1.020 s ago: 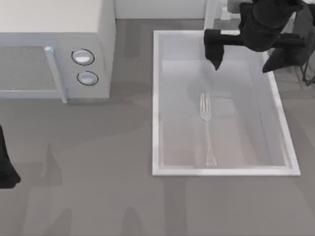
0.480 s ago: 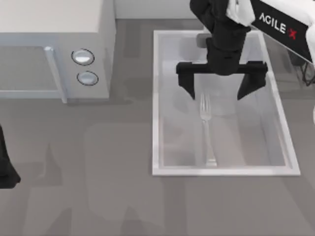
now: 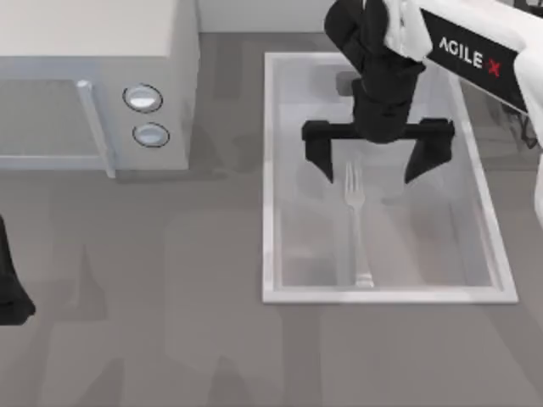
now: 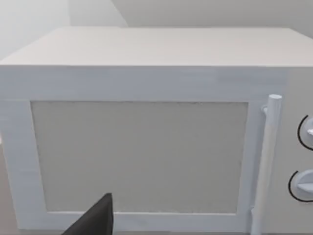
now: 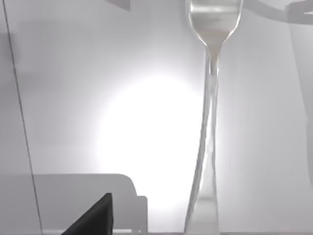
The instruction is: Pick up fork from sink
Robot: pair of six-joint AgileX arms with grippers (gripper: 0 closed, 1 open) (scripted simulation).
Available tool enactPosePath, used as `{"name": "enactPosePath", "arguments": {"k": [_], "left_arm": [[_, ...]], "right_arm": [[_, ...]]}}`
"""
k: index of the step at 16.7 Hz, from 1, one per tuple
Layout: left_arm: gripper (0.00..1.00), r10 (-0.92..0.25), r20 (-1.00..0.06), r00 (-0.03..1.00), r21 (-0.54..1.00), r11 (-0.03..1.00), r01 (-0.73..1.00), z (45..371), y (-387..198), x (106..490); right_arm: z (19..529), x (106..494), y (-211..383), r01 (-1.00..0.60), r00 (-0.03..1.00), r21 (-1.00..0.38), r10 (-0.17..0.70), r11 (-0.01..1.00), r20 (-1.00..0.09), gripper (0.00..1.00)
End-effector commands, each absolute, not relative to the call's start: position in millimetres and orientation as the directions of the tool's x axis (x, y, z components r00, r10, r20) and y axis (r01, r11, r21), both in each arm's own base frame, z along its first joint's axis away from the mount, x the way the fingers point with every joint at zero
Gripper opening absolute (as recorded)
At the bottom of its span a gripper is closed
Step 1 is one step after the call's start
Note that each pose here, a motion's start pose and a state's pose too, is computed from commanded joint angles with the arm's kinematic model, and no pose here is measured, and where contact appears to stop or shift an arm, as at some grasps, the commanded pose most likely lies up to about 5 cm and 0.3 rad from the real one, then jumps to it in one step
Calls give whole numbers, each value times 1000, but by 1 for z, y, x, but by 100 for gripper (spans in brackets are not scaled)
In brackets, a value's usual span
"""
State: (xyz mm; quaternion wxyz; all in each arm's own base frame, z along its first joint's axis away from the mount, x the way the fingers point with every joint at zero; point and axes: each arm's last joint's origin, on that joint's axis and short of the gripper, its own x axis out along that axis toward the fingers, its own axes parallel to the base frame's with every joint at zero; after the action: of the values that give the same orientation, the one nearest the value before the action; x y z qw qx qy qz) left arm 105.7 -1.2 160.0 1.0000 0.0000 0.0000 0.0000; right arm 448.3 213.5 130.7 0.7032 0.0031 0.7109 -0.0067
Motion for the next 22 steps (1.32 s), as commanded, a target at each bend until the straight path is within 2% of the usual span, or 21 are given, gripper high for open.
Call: {"name": "enactPosePath", "arguments": {"k": [7, 13, 22], "left_arm": [[100, 0, 0, 1000, 0, 1000, 0, 160, -1, 106], [100, 0, 0, 1000, 0, 1000, 0, 160, -1, 106], [100, 0, 0, 1000, 0, 1000, 0, 160, -1, 106]], "right_arm": [[24, 448, 216, 10, 9, 5, 5, 1000, -1000, 100], [11, 445, 214, 10, 0, 0, 0, 1000, -1000, 100], [11, 445, 214, 10, 0, 0, 0, 1000, -1000, 32]]}}
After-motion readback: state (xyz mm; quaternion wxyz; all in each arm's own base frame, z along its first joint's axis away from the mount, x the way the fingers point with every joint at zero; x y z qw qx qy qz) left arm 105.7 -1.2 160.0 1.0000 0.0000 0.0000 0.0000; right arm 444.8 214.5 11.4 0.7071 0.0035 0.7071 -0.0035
